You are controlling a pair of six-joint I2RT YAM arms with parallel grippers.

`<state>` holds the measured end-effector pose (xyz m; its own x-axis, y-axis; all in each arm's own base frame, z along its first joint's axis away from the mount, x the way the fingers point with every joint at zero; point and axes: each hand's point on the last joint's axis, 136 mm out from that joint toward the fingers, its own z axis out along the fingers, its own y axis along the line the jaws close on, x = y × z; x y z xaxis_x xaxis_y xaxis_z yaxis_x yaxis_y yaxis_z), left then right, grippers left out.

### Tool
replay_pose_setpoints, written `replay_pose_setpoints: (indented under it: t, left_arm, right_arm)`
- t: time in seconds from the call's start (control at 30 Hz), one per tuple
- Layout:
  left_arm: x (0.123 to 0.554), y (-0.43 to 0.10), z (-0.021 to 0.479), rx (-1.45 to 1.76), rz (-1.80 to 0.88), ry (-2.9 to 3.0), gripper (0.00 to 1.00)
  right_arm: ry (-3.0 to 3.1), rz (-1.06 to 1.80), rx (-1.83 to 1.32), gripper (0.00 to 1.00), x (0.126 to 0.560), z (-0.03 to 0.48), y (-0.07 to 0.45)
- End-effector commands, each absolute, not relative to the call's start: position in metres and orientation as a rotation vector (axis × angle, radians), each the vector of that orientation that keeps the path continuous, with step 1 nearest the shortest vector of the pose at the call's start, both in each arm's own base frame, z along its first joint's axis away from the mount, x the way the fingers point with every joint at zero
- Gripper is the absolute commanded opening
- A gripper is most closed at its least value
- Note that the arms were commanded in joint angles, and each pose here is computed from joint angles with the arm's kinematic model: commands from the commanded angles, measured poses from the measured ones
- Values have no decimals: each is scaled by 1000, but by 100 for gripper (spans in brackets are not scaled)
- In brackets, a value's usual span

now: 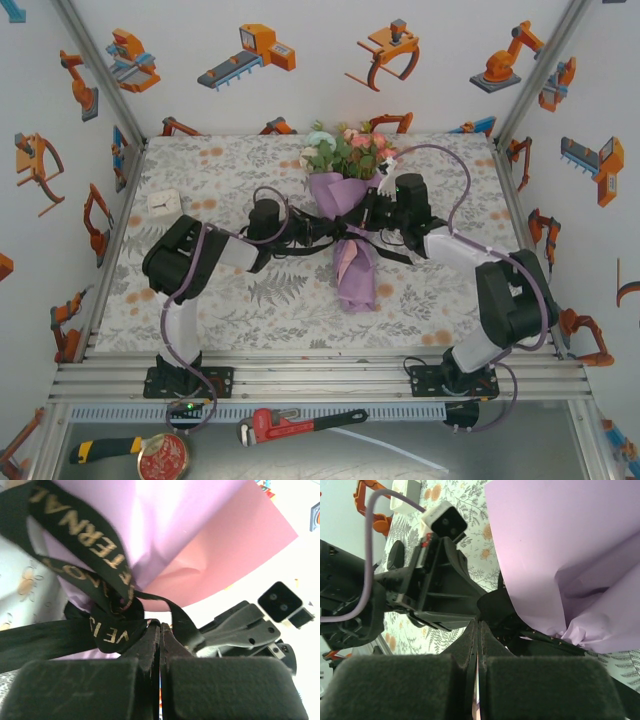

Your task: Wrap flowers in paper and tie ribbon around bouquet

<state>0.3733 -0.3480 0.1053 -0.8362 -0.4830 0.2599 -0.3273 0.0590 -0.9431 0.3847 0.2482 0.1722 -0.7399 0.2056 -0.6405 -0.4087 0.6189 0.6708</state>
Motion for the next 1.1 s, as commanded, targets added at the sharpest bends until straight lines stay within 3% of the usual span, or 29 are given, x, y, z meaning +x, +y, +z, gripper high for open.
replay_pose_setpoints:
  t: [0.0,1.07]
  left_arm:
    - [373,-347,140,-752,-1916,2132,0]
    - [371,-360,102,-860,-1904,2185,0]
  right_arm:
    - [2125,1062,-185,0,383,185,242]
    - [2090,1128,-88,0,387,201,243]
